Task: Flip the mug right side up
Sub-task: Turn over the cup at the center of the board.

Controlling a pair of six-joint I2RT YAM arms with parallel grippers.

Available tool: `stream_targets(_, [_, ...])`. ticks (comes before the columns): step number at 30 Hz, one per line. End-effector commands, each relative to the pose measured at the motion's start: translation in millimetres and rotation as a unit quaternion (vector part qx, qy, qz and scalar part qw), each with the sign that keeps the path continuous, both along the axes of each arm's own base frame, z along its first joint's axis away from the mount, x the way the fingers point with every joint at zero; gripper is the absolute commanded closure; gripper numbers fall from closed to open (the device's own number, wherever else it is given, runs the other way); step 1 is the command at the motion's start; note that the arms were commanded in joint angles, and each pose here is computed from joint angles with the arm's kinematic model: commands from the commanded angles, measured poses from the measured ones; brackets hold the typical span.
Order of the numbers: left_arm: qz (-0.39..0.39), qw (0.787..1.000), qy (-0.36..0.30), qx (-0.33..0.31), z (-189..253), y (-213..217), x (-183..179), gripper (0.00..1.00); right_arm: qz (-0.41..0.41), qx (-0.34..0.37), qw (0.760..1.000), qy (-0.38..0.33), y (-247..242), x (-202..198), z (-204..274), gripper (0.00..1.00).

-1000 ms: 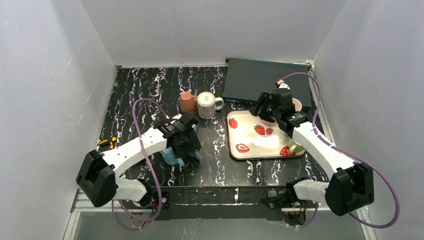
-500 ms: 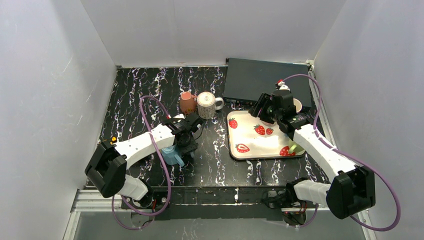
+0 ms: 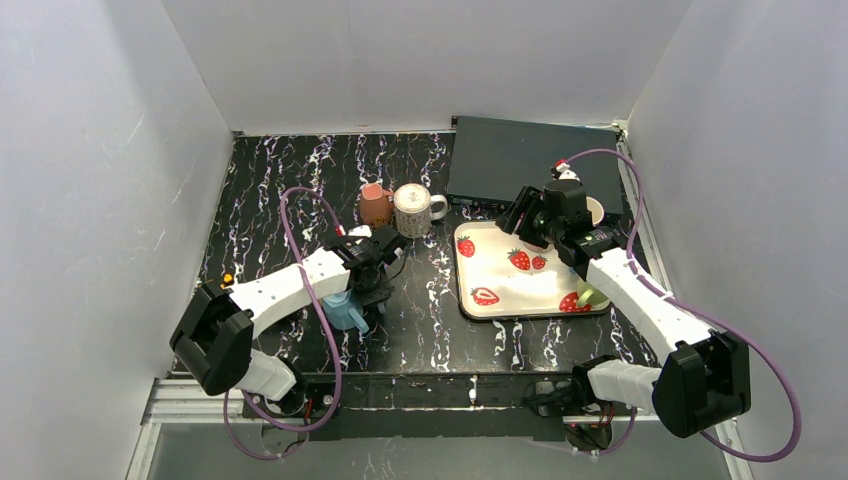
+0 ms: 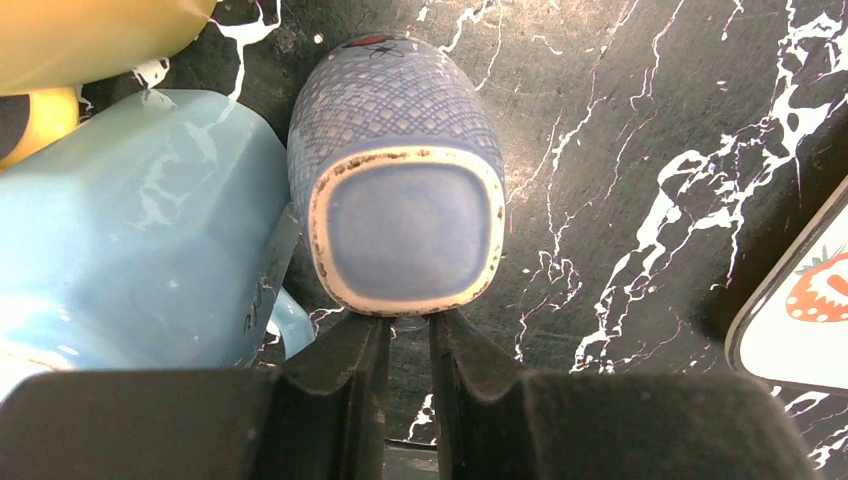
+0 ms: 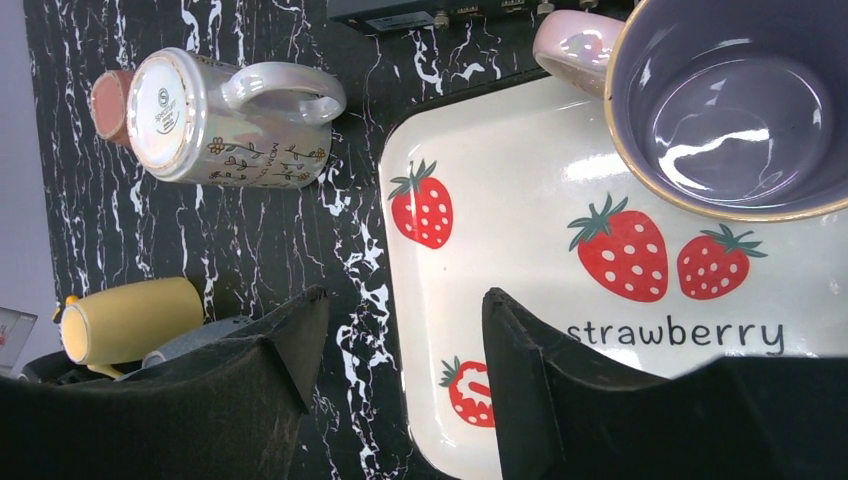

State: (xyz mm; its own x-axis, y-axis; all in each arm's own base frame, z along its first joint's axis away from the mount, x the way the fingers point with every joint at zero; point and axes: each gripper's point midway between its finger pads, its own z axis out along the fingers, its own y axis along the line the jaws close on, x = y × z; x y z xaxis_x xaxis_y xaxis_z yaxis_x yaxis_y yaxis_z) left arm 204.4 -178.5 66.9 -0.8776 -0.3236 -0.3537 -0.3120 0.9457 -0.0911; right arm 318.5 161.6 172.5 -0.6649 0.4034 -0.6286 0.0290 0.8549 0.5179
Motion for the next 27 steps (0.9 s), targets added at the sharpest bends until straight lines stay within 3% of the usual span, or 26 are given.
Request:
stream_targets(1, [-0.005,0.999,-0.019,0.025,8,7,8,0.92,0.005,0.015,1.0,-0.016,5,6,12,0.34])
stream_targets(9, [0.006,0.998,-0.027,0.051,4,20,8,0.77,0.006,0.016,1.0,-0.017,5,6,13,0.34])
stream_targets(18, [-0.001,0.998,-0.028,0.054,0,19,9,0.69,0.007,0.017,1.0,-0.013,6,5,11,0.35])
stream_targets(22, [0.0,0.998,-0.028,0.056,0,20,9,0.79,0.007,0.016,1.0,-0.012,6,4,10,0.35])
stream_targets(25, [-0.002,0.998,-0.029,0.055,1,19,10,0.98,0.005,0.016,1.0,-0.012,5,4,11,0.35])
stream_targets(27, [-0.01,0.998,-0.038,0.053,5,17,12,1.0,0.006,0.019,1.0,-0.012,5,3,11,0.35])
